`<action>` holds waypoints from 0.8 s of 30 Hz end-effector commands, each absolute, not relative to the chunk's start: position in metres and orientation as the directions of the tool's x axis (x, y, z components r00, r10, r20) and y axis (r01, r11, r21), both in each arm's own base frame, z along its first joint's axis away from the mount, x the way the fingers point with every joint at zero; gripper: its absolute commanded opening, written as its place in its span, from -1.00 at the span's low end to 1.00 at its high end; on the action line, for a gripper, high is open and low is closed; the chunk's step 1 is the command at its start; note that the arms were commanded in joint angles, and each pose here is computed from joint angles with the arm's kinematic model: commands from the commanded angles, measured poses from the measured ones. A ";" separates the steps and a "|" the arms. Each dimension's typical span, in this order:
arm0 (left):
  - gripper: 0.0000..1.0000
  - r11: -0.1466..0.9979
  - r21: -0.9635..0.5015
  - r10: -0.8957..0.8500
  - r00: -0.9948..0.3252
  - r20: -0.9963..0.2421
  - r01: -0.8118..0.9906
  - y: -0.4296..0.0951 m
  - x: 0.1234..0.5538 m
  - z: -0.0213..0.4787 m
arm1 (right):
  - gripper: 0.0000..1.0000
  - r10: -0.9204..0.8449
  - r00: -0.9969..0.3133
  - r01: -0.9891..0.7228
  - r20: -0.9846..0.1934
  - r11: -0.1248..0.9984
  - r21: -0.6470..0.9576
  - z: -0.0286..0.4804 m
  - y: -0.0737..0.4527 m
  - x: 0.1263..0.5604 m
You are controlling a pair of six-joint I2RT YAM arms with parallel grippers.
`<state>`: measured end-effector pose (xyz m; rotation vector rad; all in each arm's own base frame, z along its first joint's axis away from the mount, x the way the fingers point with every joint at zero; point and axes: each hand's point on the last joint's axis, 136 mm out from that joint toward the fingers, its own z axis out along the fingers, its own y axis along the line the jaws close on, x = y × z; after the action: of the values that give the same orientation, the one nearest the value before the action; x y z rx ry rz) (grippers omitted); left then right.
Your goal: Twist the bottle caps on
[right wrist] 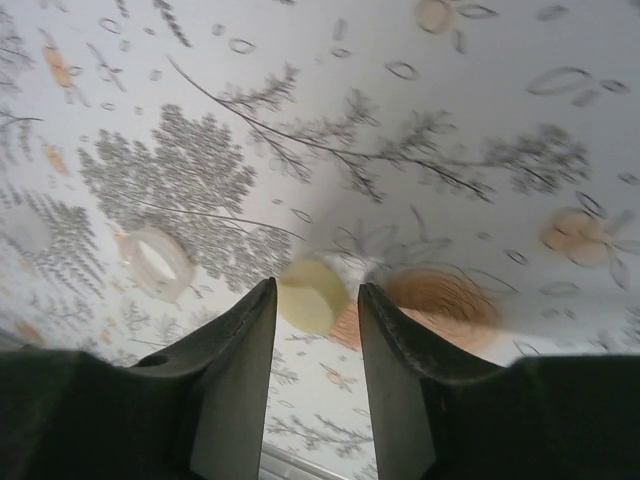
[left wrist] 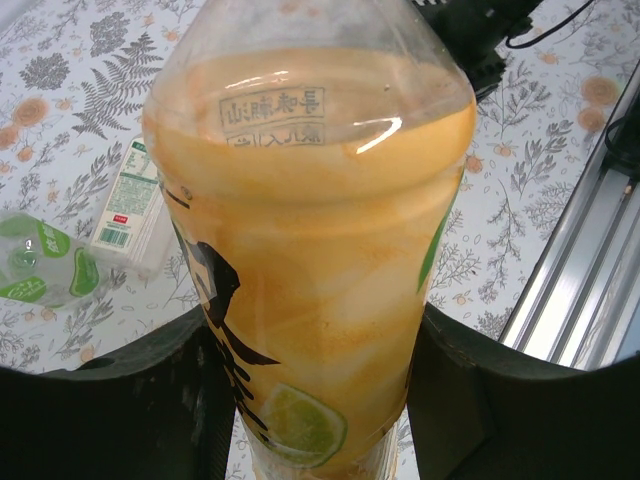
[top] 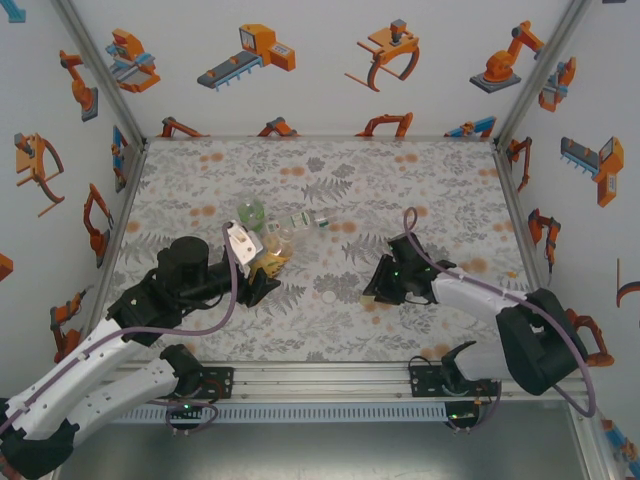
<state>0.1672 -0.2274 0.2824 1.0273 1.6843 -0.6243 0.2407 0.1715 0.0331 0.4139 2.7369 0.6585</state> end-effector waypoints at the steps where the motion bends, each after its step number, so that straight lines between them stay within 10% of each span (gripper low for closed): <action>1: -1.00 0.501 0.067 0.303 -0.102 -0.947 0.863 -0.229 0.168 0.292 | -0.19 0.288 -0.932 0.210 -0.222 0.925 0.317 0.030 0.145 0.230; 24: -1.00 0.494 0.062 0.299 -0.103 -0.949 0.868 -0.230 0.167 0.292 | -0.10 -0.019 -0.965 -0.032 -0.262 0.998 0.047 0.036 0.204 0.243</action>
<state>0.1680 -0.2292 0.2794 1.0346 1.6938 -0.6260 0.2444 0.2077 0.0393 -0.0452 2.8734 0.1361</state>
